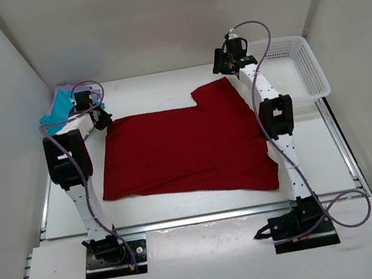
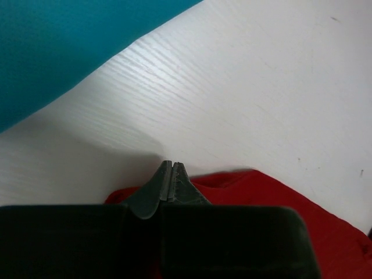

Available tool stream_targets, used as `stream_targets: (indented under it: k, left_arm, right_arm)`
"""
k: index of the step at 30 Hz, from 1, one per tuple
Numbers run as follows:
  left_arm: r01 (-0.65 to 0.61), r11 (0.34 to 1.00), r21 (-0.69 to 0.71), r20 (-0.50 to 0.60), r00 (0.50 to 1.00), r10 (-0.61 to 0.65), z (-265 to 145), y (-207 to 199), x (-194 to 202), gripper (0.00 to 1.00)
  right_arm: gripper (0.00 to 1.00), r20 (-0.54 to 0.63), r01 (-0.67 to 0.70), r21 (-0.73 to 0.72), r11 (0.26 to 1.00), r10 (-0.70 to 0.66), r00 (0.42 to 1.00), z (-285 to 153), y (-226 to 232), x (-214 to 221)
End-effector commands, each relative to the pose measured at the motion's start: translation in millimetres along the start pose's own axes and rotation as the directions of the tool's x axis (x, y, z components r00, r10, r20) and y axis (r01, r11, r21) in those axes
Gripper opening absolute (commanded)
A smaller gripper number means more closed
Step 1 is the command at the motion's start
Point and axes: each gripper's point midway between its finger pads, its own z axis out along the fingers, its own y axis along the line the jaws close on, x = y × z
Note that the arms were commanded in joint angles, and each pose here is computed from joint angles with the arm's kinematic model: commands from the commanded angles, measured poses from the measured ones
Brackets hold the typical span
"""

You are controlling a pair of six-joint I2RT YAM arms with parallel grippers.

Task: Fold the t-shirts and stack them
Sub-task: Grap the side of the flattened tshirt furthest away from the robot with both arms

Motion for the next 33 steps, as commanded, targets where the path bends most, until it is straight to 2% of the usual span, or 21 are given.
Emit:
stream_targets:
  k: [1, 3, 5, 6, 7, 9, 11, 13, 17, 19, 22, 26, 28, 31, 33]
  left_arm:
    - [0.013, 0.996, 0.093, 0.066, 0.998, -0.019, -24.9, -24.8, -26.9, 0.00]
    - [0.002, 0.996, 0.093, 0.072, 0.997, -0.008, -23.9, -29.4, -27.9, 0.00]
    - [0.009, 0.996, 0.091, 0.073, 0.997, -0.016, -22.1, -28.0, -27.5, 0.00]
    - [0.010, 0.995, 0.100, 0.082, 0.996, -0.019, -22.3, -29.8, -29.5, 0.00]
    - [0.014, 0.994, 0.108, 0.075, 0.997, -0.022, -21.4, -33.9, -26.2, 0.00]
    - [0.016, 0.993, 0.115, 0.070, 0.997, -0.024, -19.0, -35.5, -27.3, 0.00]
    - [0.013, 0.992, 0.122, 0.076, 0.997, -0.022, -20.8, -39.3, -28.1, 0.00]
    - [0.010, 0.991, 0.132, 0.076, 0.997, -0.020, -19.5, -39.6, -26.3, 0.00]
    - [0.024, 0.990, 0.138, 0.080, 0.996, -0.035, -19.4, -39.2, -26.0, 0.00]
    - [0.034, 0.990, 0.135, 0.069, 0.997, -0.043, -17.8, -37.1, -22.8, 0.00]
    - [0.033, 0.989, 0.147, 0.083, 0.996, -0.045, -19.9, -38.9, -27.3, 0.00]
    - [0.035, 0.987, 0.157, 0.090, 0.995, -0.050, -23.3, -41.9, -30.1, 0.00]
    - [0.034, 0.986, 0.164, 0.086, 0.995, -0.049, -22.8, -44.5, -28.0, 0.00]
    - [0.043, 0.985, 0.168, 0.091, 0.994, -0.059, -24.9, -43.3, -30.7, 0.00]
    - [0.053, 0.984, 0.171, 0.089, 0.994, -0.069, -24.5, -39.5, -31.1, 0.00]
  right_arm:
    - [0.58, -0.121, -0.037, 0.050, 0.998, 0.043, 0.992, -8.3, -27.1, 20.8]
    - [0.58, -0.139, -0.093, 0.019, 0.996, 0.094, 0.986, -8.8, -34.2, 36.6]
    - [0.60, -0.145, -0.105, 0.007, 0.994, 0.105, 0.984, -5.7, -32.5, 33.4]
    - [0.60, -0.221, -0.118, 0.025, 0.993, 0.120, 0.968, 8.0, -41.1, 63.6]
    - [0.61, -0.159, -0.132, 0.000, 0.991, 0.130, 0.979, 4.0, -34.9, 32.8]
    - [0.61, -0.131, -0.160, -0.036, 0.987, 0.154, 0.979, 4.5, -33.1, 20.1]
    - [0.61, -0.170, -0.202, -0.017, 0.979, 0.196, 0.966, 6.9, -45.3, 40.4]
    - [0.60, -0.133, -0.205, -0.036, 0.978, 0.198, 0.971, 5.2, -42.4, 28.4]
    - [0.56, -0.177, -0.253, -0.092, 0.963, 0.235, 0.956, 14.5, -29.4, 37.1]
    - [0.49, -0.191, -0.273, -0.123, 0.954, 0.247, 0.950, 17.7, -26.5, 43.6]
    - [0.45, -0.163, -0.280, -0.148, 0.949, 0.256, 0.953, 17.0, -21.7, 32.9]
    - [0.44, -0.184, -0.308, -0.167, 0.937, 0.278, 0.943, 20.2, -21.2, 37.5]
    - [0.37, -0.189, -0.313, -0.178, 0.933, 0.279, 0.941, 20.6, -14.7, 38.7]
    - [0.20, -0.190, -0.333, -0.185, 0.924, 0.299, 0.935, 22.2, -17.1, 37.9]
    - [0.16, -0.168, -0.332, -0.199, 0.922, 0.302, 0.938, 22.2, -20.2, 29.4]
